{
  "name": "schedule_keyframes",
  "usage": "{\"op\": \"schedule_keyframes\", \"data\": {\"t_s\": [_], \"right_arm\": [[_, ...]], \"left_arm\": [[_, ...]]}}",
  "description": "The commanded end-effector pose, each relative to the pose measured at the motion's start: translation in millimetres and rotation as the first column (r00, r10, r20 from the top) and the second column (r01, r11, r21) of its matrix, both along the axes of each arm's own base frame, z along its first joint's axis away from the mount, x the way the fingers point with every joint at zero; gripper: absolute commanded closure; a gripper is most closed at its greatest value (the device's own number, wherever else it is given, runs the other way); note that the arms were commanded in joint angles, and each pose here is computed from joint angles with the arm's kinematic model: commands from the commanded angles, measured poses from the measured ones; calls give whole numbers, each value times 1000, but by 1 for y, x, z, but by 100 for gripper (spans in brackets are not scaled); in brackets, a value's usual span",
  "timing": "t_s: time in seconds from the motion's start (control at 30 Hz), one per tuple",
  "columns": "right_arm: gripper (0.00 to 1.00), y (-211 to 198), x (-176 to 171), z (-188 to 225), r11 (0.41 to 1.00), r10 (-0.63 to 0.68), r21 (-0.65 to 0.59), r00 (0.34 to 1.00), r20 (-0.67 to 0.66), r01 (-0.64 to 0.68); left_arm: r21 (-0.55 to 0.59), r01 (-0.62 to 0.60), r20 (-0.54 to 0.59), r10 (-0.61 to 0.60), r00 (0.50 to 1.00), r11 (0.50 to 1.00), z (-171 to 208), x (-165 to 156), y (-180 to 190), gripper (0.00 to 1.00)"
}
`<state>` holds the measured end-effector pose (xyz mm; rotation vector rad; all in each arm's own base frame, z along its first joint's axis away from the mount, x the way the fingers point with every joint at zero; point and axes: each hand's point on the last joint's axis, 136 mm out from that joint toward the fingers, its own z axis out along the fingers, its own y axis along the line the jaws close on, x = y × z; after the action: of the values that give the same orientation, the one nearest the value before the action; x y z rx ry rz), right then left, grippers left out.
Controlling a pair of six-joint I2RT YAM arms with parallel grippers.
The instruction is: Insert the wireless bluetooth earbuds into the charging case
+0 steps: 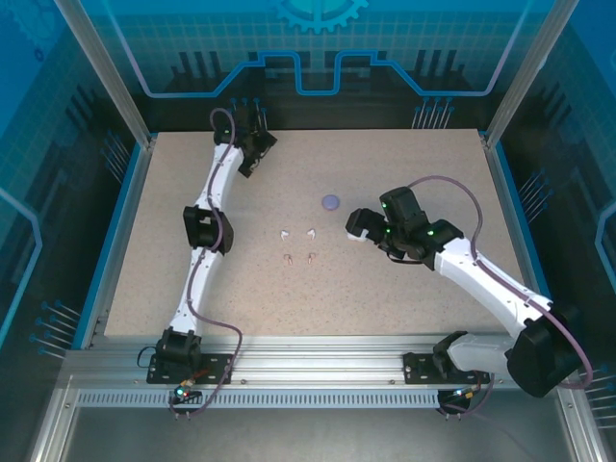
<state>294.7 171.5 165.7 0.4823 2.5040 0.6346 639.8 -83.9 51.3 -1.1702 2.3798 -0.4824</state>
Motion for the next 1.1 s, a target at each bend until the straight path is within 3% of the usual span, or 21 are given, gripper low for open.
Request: {"op": "schedule_keyframes", "data": {"t_s": [0.0, 0.13, 0.3, 0.7, 0.87, 1.07], "right_arm": [[3, -5, -3, 3, 1000, -24, 7, 1000, 10, 24], [3, -4, -3, 5, 1000, -21, 15, 1000, 18, 21], [3, -1, -2, 5, 1000, -14, 22, 1000, 18, 14], [3, 3, 1, -2, 1000, 7, 6, 1000, 2, -7], [3, 3, 0, -10, 1000, 15, -7, 1000, -18, -15], [3, 3, -3, -15, 1000, 14, -5, 999, -32, -14]], "left_arm": [[-3, 67, -8, -67, 998, 998, 30, -18, -25, 1], [58, 149, 67, -152, 986, 987, 71, -21, -45, 1], [107, 132, 140, -146, 979, 986, 101, -13, -27, 1], [90, 17, 257, -40, 966, 996, 81, 35, 41, 1], [112, 10, 329, -47, 943, 994, 82, 52, 54, 1], [63, -20, 330, -2, 944, 998, 60, 60, 62, 1]]}}
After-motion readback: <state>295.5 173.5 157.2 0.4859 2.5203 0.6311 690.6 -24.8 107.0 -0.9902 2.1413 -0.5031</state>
